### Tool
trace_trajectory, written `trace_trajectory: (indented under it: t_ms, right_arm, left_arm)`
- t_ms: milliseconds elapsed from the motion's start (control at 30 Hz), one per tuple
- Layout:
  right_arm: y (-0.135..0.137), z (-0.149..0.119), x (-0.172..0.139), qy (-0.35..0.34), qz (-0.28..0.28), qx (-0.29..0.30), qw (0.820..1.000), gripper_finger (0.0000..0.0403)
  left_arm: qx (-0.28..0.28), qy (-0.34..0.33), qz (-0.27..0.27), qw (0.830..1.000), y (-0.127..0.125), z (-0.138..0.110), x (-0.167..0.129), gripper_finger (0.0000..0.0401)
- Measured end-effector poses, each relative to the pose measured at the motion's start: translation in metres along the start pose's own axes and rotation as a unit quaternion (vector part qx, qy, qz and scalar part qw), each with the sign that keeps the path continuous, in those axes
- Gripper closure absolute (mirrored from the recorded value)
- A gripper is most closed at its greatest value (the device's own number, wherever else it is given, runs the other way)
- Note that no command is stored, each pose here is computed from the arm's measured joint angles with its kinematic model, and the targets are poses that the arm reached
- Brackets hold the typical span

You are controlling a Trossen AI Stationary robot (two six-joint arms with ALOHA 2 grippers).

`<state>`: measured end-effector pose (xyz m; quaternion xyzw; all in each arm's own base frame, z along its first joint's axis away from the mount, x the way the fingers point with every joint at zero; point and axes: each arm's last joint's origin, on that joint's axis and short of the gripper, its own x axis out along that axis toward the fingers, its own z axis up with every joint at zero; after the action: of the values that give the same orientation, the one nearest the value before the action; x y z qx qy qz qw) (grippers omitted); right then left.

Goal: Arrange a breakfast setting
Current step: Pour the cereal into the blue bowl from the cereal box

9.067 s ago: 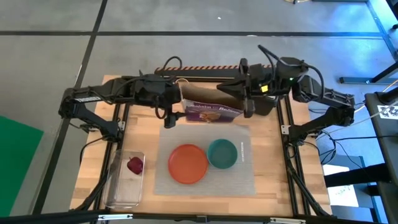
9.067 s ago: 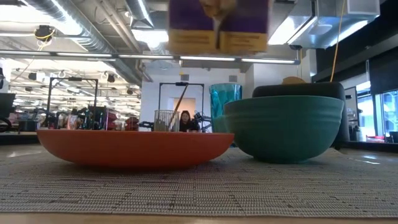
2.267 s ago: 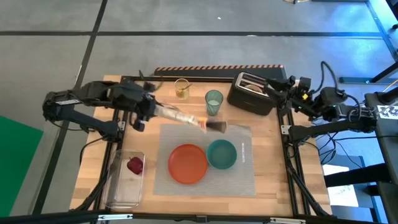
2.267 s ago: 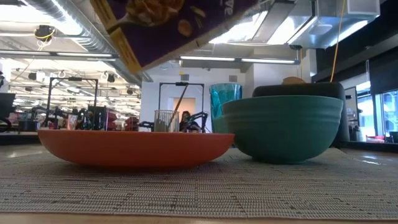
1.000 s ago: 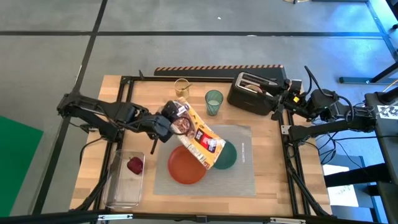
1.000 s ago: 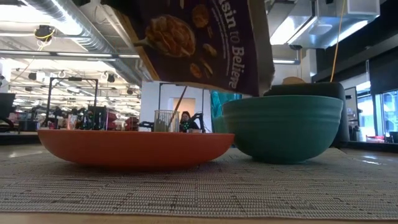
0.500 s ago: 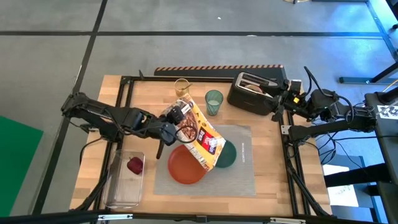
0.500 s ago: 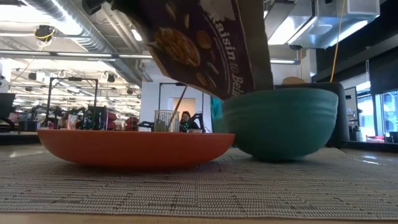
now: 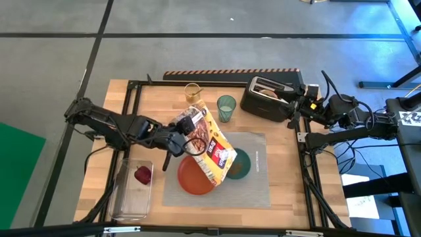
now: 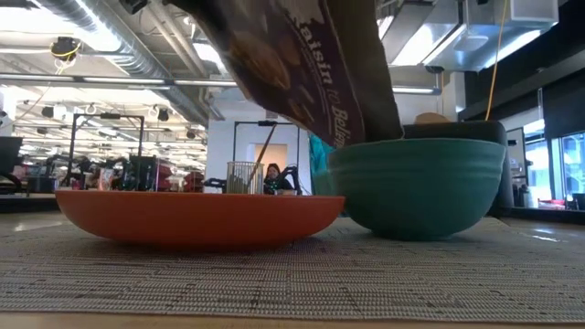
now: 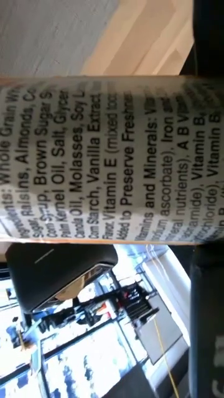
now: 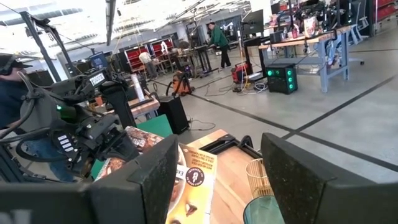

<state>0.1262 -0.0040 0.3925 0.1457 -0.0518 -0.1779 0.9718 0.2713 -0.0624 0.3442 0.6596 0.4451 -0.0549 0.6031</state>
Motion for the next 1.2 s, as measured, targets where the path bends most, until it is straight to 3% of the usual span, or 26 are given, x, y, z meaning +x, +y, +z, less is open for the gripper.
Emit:
trace_trajectory:
  t_ms: [333,800,1200]
  right_arm:
    - [0.0000,0.0000,0.0000,0.000,0.000,0.002,1.000,0.0182]
    - [0.0000,-0.0002,0.0000,0.001,0.000,0.002,1.000,0.0182]
    - [-0.0004,-0.0017,0.0002,0.007,-0.002,0.000,1.000,0.0182]
  left_arm:
    - [-0.001,-0.004,0.022,1.000,0.0036,0.0033,-0.0017,0.0257]
    - [0.038,0.010,0.032,0.999,0.0048,0.0033,-0.0021,0.0257]
    - [0.024,0.010,0.040,0.999,0.0046,0.0060,-0.0048,0.0257]
